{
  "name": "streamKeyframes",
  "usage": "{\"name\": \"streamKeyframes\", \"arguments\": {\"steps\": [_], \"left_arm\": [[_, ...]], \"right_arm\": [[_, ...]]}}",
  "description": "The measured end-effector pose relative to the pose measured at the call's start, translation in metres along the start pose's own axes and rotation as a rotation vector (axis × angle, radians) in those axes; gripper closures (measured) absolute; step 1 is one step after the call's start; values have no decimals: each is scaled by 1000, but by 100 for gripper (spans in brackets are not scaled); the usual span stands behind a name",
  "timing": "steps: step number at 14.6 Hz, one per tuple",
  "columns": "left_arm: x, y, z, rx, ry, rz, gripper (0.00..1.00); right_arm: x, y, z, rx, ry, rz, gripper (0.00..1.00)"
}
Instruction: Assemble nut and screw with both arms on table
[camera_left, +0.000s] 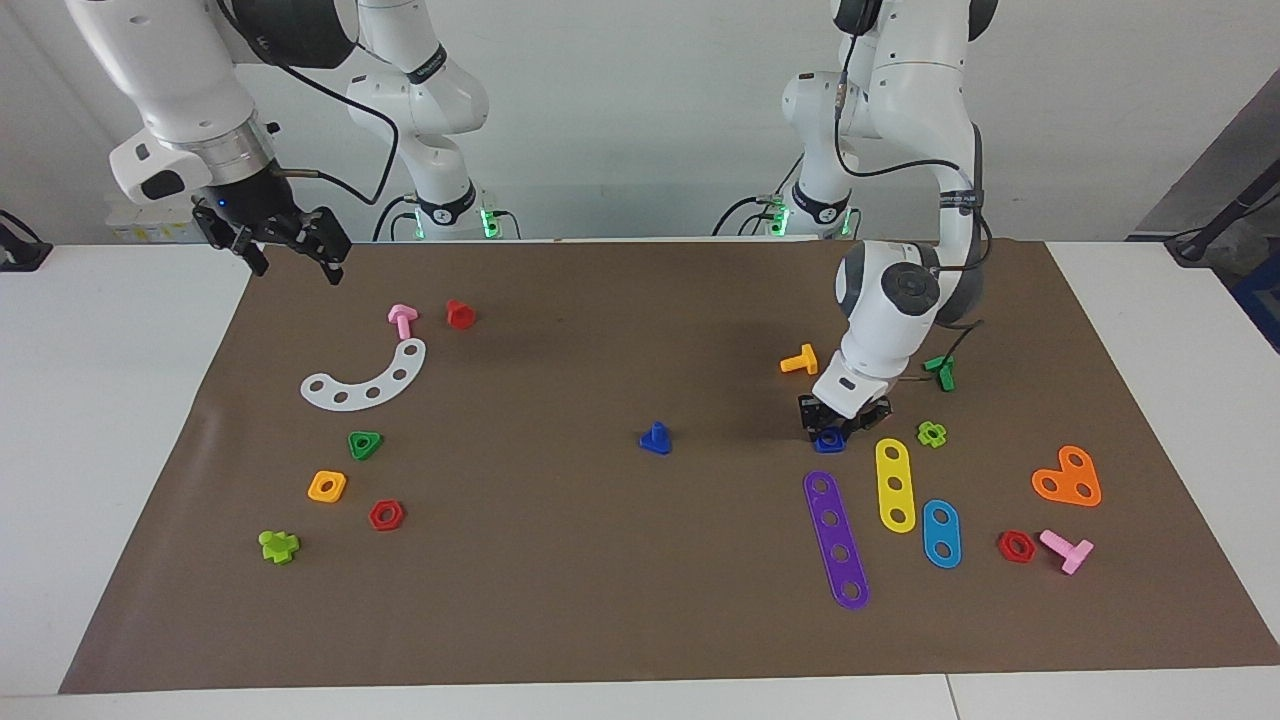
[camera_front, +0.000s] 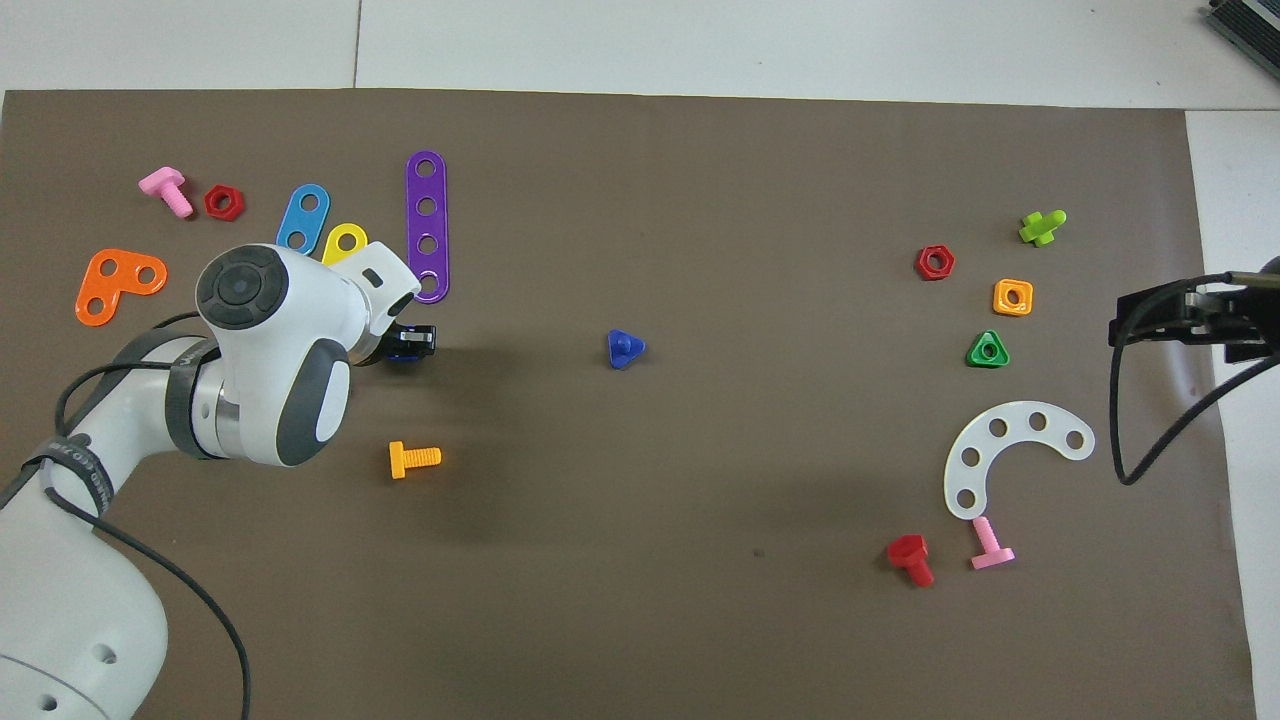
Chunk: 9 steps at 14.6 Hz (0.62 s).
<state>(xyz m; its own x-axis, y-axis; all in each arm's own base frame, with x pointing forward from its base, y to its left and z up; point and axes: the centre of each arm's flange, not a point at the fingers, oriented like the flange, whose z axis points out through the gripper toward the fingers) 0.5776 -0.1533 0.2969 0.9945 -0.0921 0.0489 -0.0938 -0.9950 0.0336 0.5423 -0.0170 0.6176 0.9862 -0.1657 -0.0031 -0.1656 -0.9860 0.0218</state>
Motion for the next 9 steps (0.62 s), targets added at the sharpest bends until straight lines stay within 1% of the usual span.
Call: {"name": "streamKeyframes", "arguments": {"steps": [3,5,7,9], "left_arm": [[4,2,-6,-2,5,-1,52],[12,16,-21,-3,-7,-17,52],[17,48,-40,-5,-20,-55,52],[16,93,-56,-9,-17,-97,52]], "right_arm": [[0,0,0,0,0,0,0],[0,0,0,0,0,0,0],[0,0,0,0,0,0,0],[0,0,0,0,0,0,0]]}}
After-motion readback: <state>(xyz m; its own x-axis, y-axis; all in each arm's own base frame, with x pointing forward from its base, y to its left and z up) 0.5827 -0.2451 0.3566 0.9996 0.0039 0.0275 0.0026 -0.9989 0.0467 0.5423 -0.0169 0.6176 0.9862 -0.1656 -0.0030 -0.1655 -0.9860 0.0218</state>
